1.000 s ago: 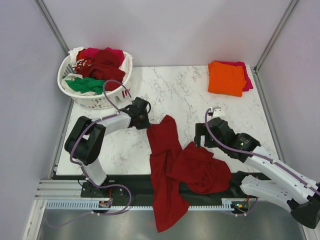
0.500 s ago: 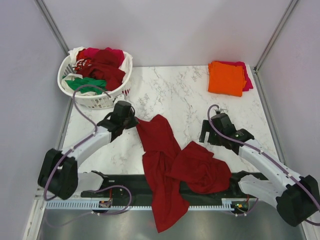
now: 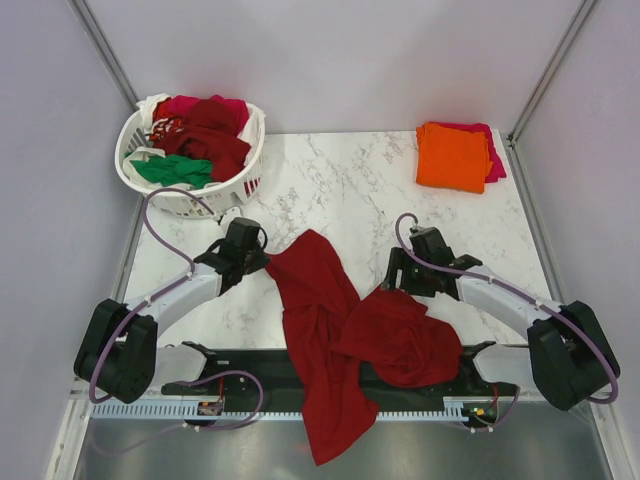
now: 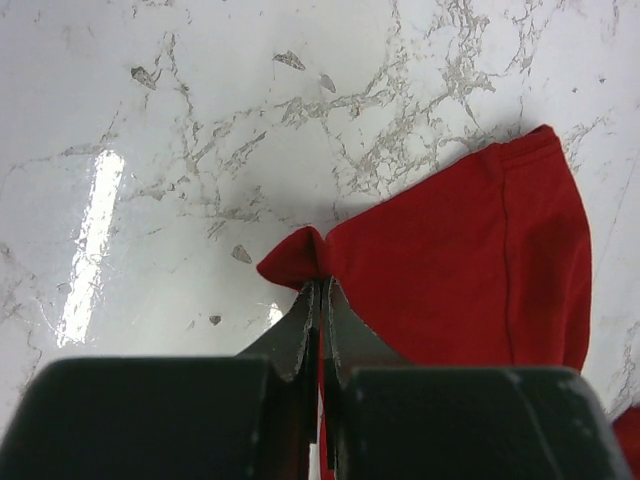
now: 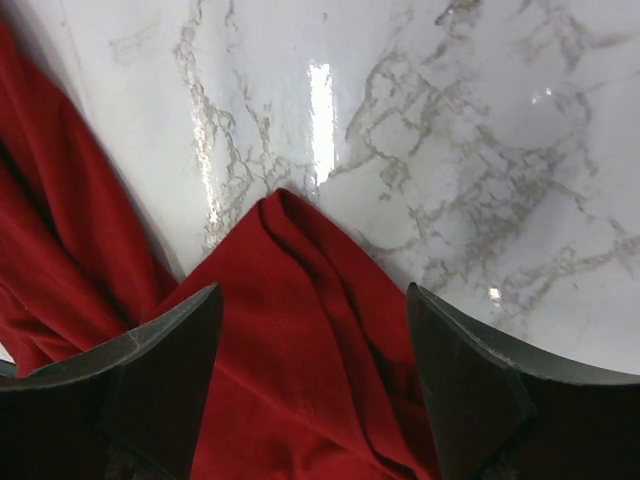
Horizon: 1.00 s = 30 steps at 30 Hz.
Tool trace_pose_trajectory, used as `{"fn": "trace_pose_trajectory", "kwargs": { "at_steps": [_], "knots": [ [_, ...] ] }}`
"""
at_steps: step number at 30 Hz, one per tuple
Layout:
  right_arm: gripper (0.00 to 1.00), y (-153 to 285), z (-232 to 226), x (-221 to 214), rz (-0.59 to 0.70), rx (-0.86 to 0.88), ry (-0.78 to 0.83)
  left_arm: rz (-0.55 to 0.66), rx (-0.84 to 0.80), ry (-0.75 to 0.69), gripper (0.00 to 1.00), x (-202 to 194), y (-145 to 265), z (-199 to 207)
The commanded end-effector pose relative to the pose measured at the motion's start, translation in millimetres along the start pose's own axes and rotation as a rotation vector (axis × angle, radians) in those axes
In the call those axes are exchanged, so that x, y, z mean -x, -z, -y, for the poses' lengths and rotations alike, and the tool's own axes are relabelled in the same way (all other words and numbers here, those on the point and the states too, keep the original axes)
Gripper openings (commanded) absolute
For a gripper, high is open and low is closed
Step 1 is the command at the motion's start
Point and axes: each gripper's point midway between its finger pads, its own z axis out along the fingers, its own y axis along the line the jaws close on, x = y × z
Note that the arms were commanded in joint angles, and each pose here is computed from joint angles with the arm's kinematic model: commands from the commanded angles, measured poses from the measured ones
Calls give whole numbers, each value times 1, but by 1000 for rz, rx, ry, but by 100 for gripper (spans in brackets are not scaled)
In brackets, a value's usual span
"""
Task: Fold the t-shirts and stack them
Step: Flatten the tshirt out
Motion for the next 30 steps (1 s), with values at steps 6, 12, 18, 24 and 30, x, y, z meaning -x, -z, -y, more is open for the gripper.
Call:
{"fn": "trace_pose_trajectory", "kwargs": {
  "at_steps": [6,12,18,24,30],
  "knots": [
    [75,-24,-13,13,-5,31,78,54,-16,35,2,13,-4,7],
    [68,-39,-11,4,-25,-43,171,49,-17,33,2,12,-5,8],
    [44,-52,-10,1,-36,-69,200,43,-16,27,2,11,-6,9],
    [0,-56,-7,-2,-48,-85,209,43,-11,30,2,11,-6,7],
    [0,-22,-20,35,60,-104,233,55,-28,17,2,19,0,12]
  ]
}}
